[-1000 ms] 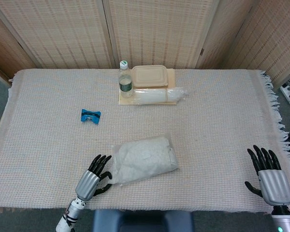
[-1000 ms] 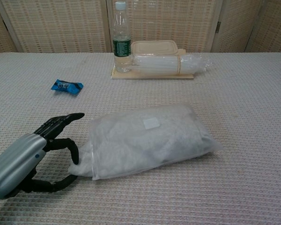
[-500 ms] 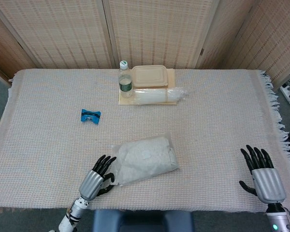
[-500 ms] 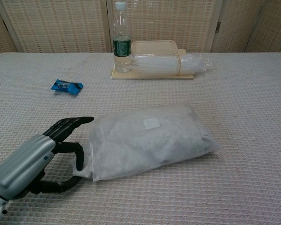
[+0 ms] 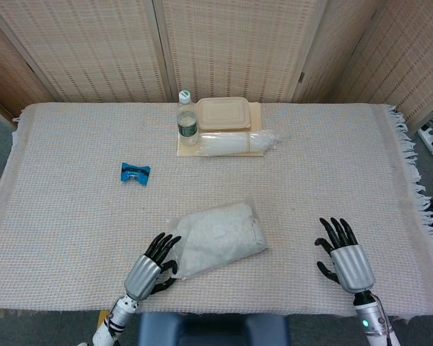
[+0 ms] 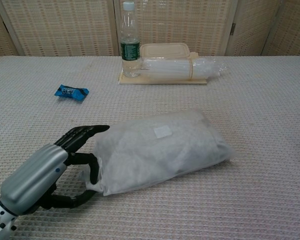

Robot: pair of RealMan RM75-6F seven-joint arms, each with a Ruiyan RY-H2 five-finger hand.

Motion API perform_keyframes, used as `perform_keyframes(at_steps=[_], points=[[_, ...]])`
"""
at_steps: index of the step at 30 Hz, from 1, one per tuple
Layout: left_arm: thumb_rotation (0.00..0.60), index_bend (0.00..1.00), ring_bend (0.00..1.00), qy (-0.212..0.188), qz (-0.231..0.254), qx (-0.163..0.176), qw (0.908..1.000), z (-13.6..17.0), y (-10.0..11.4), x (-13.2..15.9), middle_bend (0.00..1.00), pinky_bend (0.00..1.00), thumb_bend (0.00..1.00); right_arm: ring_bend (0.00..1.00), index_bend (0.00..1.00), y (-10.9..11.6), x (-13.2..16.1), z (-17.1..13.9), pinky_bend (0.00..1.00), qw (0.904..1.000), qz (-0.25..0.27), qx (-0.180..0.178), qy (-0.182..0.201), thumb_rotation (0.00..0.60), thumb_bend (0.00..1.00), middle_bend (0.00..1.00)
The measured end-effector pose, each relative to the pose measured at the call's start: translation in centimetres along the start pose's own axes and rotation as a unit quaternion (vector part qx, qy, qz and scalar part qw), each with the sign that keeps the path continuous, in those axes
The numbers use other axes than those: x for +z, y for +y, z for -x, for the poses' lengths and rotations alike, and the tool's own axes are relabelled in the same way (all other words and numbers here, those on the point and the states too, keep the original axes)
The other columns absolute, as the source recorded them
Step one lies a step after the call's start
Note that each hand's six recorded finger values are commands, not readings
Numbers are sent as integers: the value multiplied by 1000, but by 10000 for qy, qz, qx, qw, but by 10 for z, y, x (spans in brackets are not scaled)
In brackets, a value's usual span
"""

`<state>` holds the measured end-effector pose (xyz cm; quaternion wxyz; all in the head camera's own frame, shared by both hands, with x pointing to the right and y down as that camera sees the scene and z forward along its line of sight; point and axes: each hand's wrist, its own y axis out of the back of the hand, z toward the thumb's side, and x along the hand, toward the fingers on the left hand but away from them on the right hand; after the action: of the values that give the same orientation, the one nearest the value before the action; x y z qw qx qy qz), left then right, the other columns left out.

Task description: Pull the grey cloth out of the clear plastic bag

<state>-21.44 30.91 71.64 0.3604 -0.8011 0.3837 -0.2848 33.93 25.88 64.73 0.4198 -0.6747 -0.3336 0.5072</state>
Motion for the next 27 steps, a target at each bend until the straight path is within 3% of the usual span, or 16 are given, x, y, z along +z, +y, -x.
perform_keyframes(at_steps=[11, 27], points=[[600, 700, 0, -77, 10, 65, 9999, -5, 4, 6, 104, 0, 501, 0, 457, -36, 52, 35, 0, 9969, 735, -200, 182, 600, 204, 96], [600, 699, 0, -99, 2, 151, 9998, -10, 10, 10, 104, 0, 492, 0, 525, -58, 84, 64, 0, 9948, 974, -212, 198, 600, 260, 118]])
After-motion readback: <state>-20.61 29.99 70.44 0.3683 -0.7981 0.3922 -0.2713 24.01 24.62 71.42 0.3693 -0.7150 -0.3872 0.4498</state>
